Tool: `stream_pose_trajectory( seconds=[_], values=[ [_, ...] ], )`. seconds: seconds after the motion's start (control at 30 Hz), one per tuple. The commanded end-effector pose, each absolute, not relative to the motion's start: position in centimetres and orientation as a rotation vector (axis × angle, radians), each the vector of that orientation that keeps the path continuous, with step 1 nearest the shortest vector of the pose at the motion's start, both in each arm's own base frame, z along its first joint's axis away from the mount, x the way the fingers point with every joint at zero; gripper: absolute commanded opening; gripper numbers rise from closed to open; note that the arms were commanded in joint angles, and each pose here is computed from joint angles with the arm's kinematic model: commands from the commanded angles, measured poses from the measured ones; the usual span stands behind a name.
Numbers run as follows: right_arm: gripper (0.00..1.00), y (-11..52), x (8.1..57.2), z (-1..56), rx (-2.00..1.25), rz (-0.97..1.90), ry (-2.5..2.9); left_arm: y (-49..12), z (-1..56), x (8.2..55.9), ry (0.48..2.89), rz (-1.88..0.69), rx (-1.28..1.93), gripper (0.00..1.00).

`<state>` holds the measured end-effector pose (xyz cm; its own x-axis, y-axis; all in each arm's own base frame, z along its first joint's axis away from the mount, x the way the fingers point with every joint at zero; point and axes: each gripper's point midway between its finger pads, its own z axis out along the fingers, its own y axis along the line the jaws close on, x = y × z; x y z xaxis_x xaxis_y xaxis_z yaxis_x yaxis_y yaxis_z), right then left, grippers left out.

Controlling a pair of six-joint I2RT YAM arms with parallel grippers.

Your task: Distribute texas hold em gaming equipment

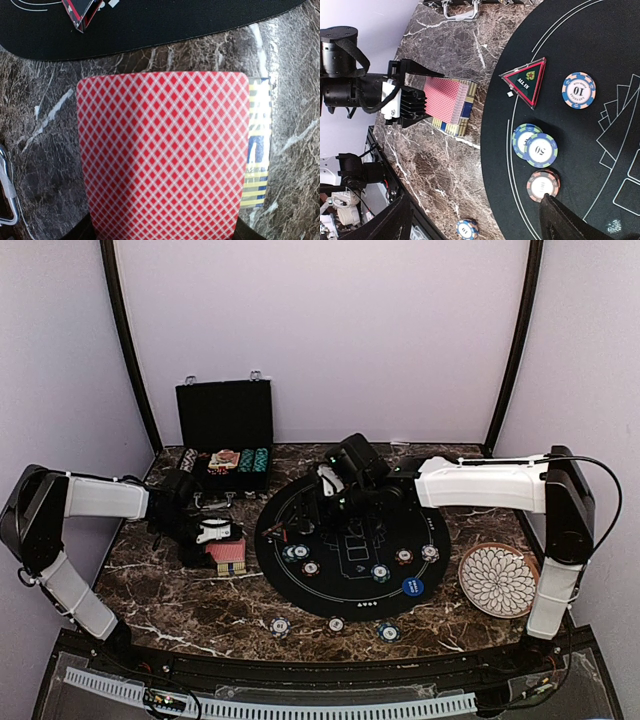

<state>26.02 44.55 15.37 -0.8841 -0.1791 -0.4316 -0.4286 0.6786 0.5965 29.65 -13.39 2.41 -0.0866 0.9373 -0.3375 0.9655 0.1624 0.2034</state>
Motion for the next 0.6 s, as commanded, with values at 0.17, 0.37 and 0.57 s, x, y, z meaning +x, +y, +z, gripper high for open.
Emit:
stream_pose_trajectory(
  seconds=[0.17,0.37,0.57],
  values=[
    [0.84,46.4,25.7,16.4,-0.507,1.141,2.510,-13.5,3.5,28.9,2.068,-0.130,1.814,0.10],
    [0.82,47.0,25.8,16.5,-0.516,1.179,2.504,-13.8,5.0,28.8,2.075,-0.160,1.805,0.03],
    [0.85,48.0,26.1,17.2,-0.513,1.254,2.475,-14.7,7.8,28.6,2.064,-0.213,1.772,0.01]
  ],
)
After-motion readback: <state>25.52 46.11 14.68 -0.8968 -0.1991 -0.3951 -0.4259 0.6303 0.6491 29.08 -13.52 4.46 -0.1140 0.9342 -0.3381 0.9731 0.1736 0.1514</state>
